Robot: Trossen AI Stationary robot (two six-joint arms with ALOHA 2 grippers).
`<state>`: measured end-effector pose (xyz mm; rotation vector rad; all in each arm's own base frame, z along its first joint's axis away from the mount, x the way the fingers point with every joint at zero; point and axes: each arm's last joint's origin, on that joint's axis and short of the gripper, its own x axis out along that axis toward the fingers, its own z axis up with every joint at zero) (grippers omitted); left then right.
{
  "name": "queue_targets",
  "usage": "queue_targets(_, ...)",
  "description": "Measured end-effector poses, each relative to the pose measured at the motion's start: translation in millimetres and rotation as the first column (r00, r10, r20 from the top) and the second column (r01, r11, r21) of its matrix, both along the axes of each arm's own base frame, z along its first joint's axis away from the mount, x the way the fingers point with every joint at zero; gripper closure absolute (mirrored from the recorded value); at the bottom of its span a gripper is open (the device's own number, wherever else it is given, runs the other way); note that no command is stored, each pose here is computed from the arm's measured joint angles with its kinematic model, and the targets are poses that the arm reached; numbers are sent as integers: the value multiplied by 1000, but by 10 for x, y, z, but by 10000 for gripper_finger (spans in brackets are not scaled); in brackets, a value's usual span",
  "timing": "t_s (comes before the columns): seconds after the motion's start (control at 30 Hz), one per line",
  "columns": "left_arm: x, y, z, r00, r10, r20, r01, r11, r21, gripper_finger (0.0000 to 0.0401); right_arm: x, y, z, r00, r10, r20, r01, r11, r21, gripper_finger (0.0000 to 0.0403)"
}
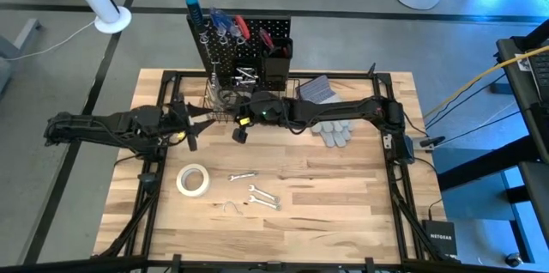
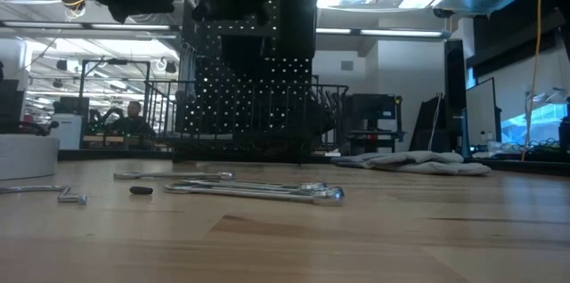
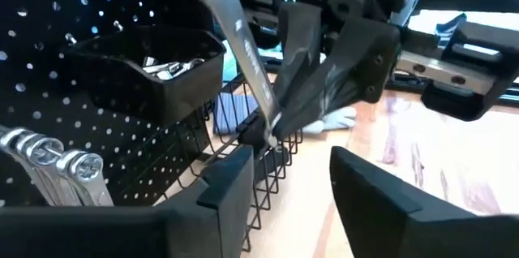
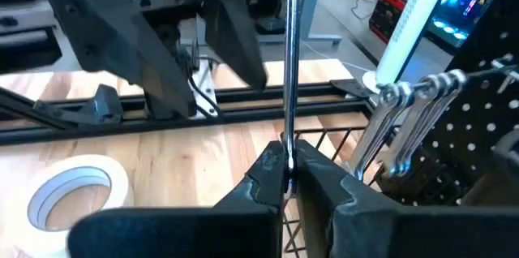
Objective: Hang tools onto peg board
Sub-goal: Hang the wrench on the peg board
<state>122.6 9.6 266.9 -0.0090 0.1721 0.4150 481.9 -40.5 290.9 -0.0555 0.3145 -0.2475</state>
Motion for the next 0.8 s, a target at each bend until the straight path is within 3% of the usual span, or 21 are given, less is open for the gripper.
queue_targets(0.53,54,-20,50,988,-86,132,77,995,71,249,38,264,63,987,150,62,-149,988,-29,384)
queue_targets(0.8,79,-63,64,962,-239,135,227,969,99,272,52,300,119,971,204,124,-202,979,-31,384)
